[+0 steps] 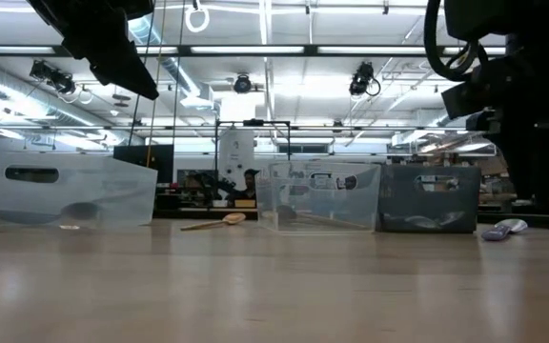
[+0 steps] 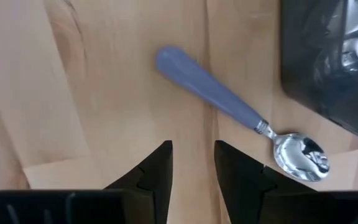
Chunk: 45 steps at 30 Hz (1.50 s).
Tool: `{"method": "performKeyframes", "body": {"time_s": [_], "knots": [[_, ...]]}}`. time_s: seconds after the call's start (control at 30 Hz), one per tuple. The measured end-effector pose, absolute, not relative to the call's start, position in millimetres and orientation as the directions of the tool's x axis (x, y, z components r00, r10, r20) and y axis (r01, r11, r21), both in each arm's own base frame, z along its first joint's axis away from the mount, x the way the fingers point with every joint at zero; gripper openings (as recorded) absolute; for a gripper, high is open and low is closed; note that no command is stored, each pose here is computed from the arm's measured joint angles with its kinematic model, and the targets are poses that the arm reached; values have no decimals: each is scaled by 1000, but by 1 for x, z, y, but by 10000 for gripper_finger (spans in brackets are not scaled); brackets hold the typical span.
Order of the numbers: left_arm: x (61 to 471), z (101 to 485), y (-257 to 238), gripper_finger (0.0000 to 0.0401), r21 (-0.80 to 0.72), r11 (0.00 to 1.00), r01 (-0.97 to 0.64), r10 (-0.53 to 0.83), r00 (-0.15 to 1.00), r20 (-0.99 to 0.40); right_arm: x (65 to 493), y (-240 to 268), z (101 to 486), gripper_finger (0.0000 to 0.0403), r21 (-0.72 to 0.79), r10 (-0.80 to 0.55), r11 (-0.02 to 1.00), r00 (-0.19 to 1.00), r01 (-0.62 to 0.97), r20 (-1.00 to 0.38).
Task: Sort silverware by color (type)
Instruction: Put the purple spoon into the black bin
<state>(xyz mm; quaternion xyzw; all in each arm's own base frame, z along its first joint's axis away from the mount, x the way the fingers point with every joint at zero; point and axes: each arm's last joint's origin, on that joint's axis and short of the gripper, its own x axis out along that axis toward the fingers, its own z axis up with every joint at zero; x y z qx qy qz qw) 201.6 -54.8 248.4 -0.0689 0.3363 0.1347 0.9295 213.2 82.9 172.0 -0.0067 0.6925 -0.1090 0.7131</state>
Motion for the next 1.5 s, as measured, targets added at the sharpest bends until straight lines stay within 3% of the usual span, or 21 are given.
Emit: {"method": "performKeyframes", "body": {"time_s": [0.83, 1.1, 1.37, 1.5], "knots": [[202, 249, -55, 130, -40, 954, -297, 203, 740, -641, 215, 84, 172, 128, -137, -138, 989, 13, 62, -990], [202, 249, -55, 130, -40, 954, -297, 203, 740, -641, 233, 81, 175, 128, -121, -113, 989, 89, -90, -990], [202, 249, -55, 130, -41, 954, -297, 203, 741, -640, 250, 79, 158, 129, -171, -218, 922, -99, -347, -971], [202, 249, -55, 130, -41, 954, -296, 202, 741, -640, 262, 80, 154, 130, -151, -228, 879, -122, -452, -966]]}}
